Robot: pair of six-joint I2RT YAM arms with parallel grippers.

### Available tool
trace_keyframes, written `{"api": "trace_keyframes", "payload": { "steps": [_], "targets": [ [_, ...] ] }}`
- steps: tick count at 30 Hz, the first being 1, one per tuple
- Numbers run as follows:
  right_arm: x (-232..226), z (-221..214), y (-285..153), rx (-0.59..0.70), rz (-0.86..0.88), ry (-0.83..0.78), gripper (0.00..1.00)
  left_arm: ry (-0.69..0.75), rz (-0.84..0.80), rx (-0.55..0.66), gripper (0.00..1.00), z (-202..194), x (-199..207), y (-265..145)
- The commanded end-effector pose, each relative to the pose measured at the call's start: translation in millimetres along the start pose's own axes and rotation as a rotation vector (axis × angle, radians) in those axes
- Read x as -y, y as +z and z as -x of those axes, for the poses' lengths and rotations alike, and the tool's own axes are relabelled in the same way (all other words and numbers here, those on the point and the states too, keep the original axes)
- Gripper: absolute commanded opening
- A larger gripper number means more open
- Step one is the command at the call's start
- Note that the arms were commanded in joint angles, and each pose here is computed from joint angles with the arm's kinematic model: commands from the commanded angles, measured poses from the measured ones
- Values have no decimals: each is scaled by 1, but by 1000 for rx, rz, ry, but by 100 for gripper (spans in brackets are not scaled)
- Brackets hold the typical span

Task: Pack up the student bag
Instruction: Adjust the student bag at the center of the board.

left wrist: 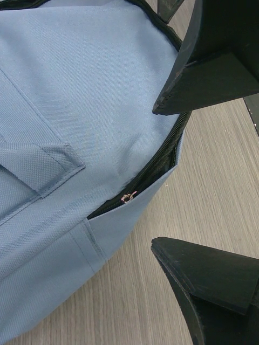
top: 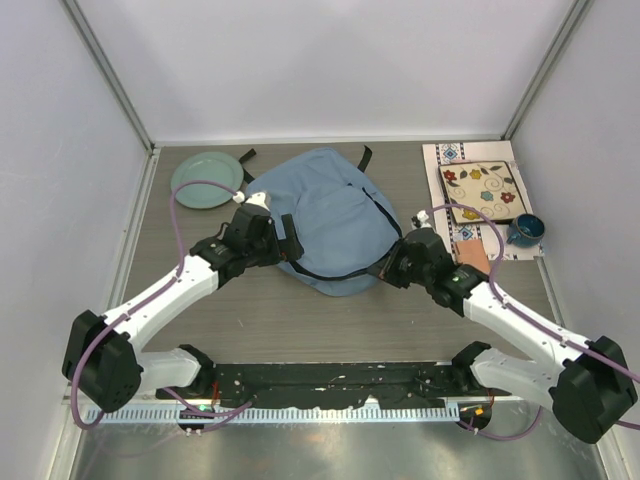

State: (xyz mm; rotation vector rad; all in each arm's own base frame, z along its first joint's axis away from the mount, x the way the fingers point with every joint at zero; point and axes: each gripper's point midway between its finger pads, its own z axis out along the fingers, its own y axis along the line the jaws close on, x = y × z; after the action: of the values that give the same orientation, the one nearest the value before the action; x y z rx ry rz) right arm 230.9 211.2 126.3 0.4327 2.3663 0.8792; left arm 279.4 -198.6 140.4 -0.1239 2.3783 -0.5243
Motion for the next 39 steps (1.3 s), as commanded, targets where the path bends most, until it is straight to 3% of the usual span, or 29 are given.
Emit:
{"api": "trace_keyframes", "payload": {
  "steps": [1,8,25,32,39],
  "targets": [
    [-26,19,3,75,89,-23,1,-2,-31,37,98,15,10,-3],
    [-38,27,14,92,122,-20,1,2,-32,36,98,15,11,-3],
    [-13,-2,9,0,100,-55,1,5,-59,29,98,14,16,-3],
    [-18,21,-9,111,82,-55,29,36,-168,37,99,27,42,-18],
    [9,51,-29,283,-78,-38,38,209,-304,6,99,27,95,-29]
  ]
}}
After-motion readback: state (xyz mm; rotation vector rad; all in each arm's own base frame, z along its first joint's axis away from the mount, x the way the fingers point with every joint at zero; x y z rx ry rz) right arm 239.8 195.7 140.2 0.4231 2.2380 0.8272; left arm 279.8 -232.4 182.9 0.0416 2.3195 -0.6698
